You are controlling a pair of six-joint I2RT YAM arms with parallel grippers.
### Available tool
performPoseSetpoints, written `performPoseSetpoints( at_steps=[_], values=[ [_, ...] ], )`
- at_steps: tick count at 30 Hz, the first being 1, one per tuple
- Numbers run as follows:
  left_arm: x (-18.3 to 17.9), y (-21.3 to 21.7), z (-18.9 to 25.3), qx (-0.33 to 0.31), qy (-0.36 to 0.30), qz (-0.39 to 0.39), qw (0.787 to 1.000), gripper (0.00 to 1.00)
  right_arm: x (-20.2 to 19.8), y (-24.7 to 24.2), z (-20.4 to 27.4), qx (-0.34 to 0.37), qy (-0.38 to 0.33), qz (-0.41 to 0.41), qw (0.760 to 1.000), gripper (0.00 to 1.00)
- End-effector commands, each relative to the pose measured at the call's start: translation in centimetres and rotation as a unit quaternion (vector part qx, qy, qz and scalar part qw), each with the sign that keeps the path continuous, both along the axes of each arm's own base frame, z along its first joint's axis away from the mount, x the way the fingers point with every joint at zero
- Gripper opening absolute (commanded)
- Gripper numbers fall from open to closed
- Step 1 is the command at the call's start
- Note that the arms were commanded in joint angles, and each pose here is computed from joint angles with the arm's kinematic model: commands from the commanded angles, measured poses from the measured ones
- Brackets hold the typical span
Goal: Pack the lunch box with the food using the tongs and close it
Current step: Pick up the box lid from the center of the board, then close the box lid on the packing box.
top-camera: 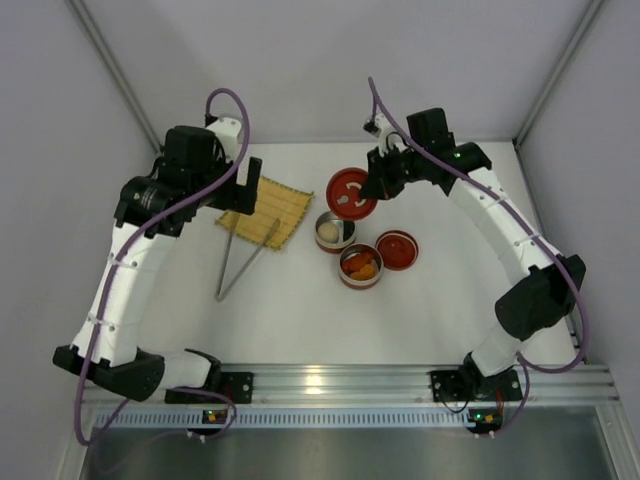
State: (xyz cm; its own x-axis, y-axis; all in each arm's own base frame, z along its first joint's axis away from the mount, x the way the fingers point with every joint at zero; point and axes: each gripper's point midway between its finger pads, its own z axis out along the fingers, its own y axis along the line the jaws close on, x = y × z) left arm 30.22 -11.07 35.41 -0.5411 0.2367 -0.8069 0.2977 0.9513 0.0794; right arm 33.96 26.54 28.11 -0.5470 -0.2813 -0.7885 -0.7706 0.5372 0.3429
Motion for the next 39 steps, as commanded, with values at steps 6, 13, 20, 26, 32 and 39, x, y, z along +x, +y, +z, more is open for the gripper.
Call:
performPoseSetpoints(
  at_steps=[6, 13, 20, 26, 32, 39],
  values=[
    [-0.2, 1.1, -4.5, -0.135, 0.14, -0.014, 0.981, 0.98, -3.2, -5.8, 0.3, -0.221, -0.107, 0.076, 0.966, 0.0],
    [-1.9, -1.4, -6.2, -0.193, 0.18, -0.076, 0.962, 0.98, -9.3, -5.2, -3.0, -0.204, 0.008, 0.213, 0.955, 0.0],
    [-3.1, -1.1, -7.1, -0.189, 0.184, -0.074, 0.962, 0.98, -8.1, -3.9, -6.0, -0.213, 0.069, 0.223, 0.949, 0.0],
    [-3.3, -0.4, -7.0, -0.173, 0.171, -0.065, 0.968, 0.98, -6.7, -3.3, -7.7, -0.284, 0.037, 0.203, 0.936, 0.0],
    [-3.4, -0.5, -7.8, -0.173, 0.173, -0.067, 0.967, 0.98, -7.0, -3.1, -9.0, -0.339, 0.021, 0.223, 0.914, 0.0],
    [-3.7, -0.4, -8.8, -0.173, 0.178, -0.061, 0.967, 0.98, -7.3, -3.6, -10.5, -0.374, 0.035, 0.272, 0.886, 0.0]
  ],
)
